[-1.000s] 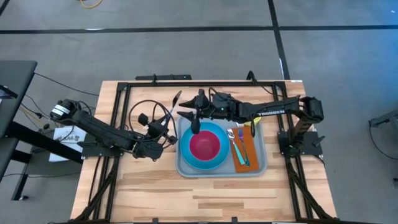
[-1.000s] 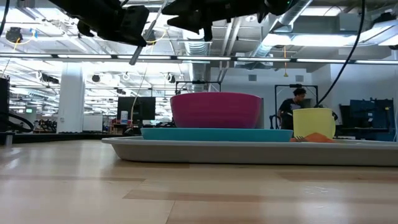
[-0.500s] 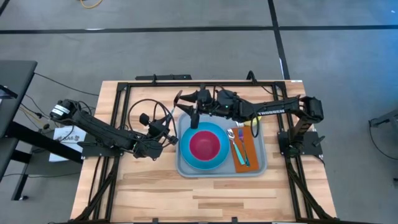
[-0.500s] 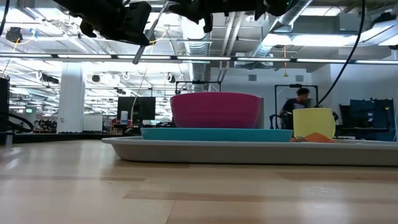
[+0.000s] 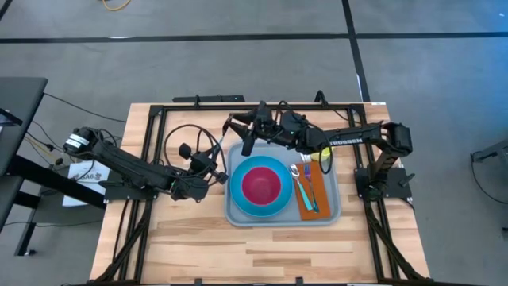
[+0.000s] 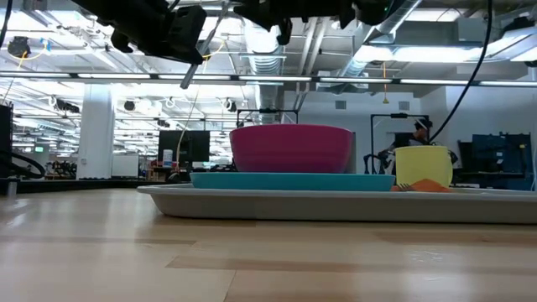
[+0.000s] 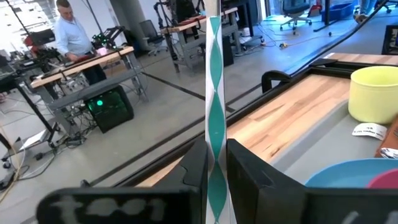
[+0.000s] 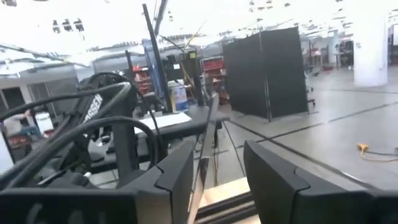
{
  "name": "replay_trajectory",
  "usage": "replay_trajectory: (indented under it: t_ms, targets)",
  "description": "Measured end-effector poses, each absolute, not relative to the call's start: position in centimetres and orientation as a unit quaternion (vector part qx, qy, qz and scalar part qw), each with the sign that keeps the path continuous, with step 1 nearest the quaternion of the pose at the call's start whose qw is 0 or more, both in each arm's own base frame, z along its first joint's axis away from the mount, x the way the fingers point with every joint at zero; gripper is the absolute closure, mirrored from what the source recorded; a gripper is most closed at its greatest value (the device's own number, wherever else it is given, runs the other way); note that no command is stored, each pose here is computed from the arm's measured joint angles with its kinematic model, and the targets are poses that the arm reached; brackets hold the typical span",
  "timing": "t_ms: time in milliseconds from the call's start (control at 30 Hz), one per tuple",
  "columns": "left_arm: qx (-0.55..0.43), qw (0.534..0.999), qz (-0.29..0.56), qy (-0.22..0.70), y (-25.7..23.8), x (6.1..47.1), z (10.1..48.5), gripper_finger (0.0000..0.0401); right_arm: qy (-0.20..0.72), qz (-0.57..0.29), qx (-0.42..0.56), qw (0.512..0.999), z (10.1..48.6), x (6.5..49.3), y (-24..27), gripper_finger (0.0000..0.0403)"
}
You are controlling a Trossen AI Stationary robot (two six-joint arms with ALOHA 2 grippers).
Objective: Set up tray
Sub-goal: Put the blue patterned knife on the brown napkin to the right of the purple fork
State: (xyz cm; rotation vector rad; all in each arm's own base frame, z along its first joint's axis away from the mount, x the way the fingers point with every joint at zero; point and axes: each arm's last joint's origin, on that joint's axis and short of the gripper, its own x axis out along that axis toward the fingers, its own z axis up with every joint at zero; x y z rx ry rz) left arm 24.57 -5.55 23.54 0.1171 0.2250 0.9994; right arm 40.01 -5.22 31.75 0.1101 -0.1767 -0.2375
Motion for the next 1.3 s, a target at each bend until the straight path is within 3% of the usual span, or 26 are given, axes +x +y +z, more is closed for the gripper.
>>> replay_trajectory:
  t_ms: [433, 933, 1300]
  targets:
    - [0.055, 0.859, 0.499, 0.102, -5.0, 24.6, 23.6, 0.0378, -0.116, -0.118, 0.058, 0.985, 29.2, 43.8, -5.1, 0.0309]
    - [0.062, 0.842, 0.529, 0.092, -4.8, 24.3, 23.3, 0.0378, -0.129, -0.172, 0.041, 0.976, 29.0, 44.8, -3.8, 0.0395]
    - [0.068, 0.841, 0.528, 0.097, -4.8, 24.2, 23.2, 0.0362, -0.127, -0.172, 0.028, 0.977, 29.0, 44.8, -3.8, 0.0402]
